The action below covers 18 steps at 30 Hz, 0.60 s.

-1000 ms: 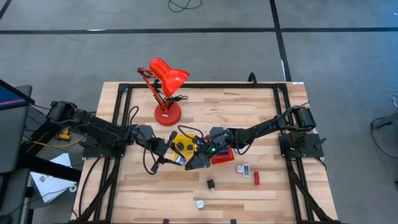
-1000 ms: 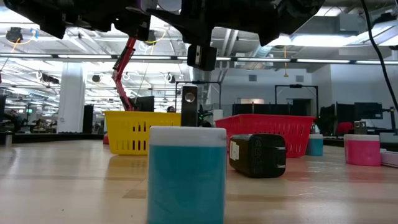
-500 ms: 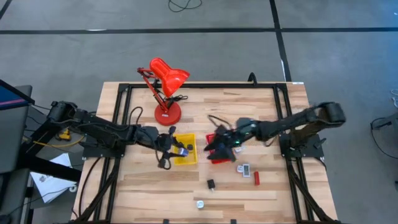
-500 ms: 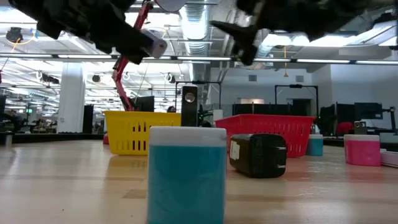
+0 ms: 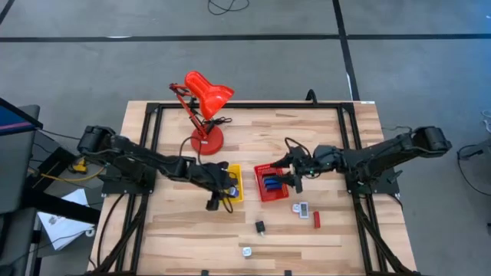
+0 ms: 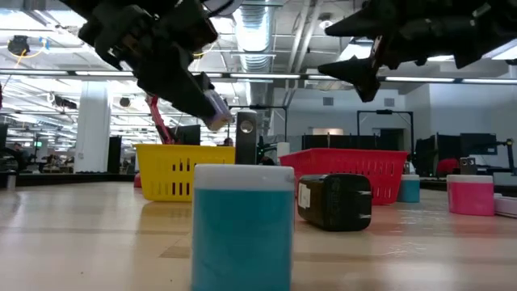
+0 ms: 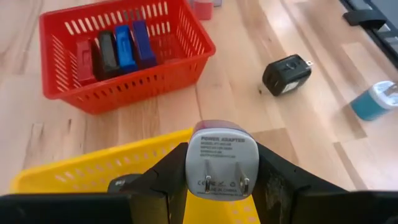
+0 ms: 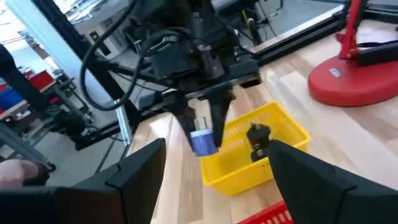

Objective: Pick & Place Office items
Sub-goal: Put the purple charger adapter into the yellow bin

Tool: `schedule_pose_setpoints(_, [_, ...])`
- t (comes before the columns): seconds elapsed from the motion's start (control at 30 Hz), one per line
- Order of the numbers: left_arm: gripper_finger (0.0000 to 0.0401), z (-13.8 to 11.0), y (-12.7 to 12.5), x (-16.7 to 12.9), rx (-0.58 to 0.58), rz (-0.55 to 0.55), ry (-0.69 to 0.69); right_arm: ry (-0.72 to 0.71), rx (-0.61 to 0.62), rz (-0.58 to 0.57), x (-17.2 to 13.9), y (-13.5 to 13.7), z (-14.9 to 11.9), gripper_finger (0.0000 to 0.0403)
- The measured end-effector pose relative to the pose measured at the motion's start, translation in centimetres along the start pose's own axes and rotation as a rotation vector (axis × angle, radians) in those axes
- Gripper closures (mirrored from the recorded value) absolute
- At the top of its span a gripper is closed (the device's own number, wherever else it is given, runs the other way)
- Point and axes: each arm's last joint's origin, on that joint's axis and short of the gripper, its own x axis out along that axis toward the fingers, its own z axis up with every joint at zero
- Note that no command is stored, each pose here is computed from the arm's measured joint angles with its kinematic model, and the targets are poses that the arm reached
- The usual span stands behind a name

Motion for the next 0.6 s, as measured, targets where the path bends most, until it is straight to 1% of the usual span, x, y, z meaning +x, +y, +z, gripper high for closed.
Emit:
schedule_pose_setpoints(0.1, [0.0269,0.1,0.2,0.7,-0.005,0.005,0.028,0.015,0.000,0.005,-0.1,0.0,-0.3,0.0127])
schedule_pose_setpoints(0.3, [0.0269,-0.7,1.1,1.9,-0.041,0.028,0.117,0.027,0.001,-0.008,-0.1,-0.1,-0.4,0.0127])
schedule_pose_setpoints(0.6, [0.0262,-1.4,1.3,2.6,-0.055,0.033,0.156,0.043,-0.007,-0.012,-0.1,-0.2,-0.5,0.0127])
